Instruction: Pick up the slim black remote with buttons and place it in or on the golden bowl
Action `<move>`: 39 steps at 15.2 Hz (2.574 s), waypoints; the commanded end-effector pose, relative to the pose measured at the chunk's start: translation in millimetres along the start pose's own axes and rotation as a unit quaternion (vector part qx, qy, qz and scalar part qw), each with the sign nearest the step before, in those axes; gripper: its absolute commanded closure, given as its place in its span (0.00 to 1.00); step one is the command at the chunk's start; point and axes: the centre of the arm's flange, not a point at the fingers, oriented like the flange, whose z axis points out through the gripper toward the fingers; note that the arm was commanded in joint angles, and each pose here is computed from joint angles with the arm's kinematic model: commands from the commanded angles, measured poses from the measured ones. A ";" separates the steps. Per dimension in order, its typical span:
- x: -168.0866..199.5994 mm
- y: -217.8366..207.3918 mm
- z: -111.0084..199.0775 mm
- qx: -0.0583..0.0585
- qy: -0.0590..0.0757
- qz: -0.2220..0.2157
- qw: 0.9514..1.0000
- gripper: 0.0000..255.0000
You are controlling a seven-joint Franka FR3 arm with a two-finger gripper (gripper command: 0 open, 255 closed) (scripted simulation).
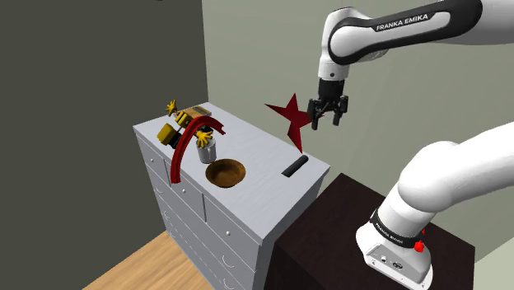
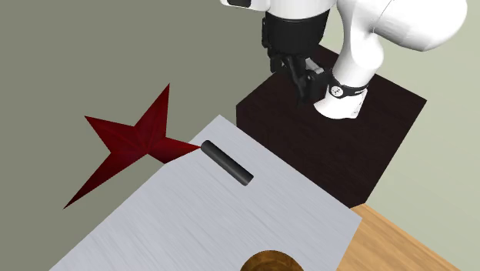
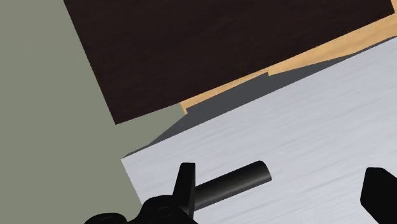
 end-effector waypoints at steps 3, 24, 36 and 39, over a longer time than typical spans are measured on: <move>32.8 2.2 41.2 0.025 -0.002 0.101 0.995 0.00; 158.7 55.8 249.0 0.130 -0.018 0.523 0.842 0.00; 161.8 48.8 277.4 0.130 -0.018 0.523 0.842 0.00; 161.7 48.8 277.4 0.130 -0.018 0.523 0.842 1.00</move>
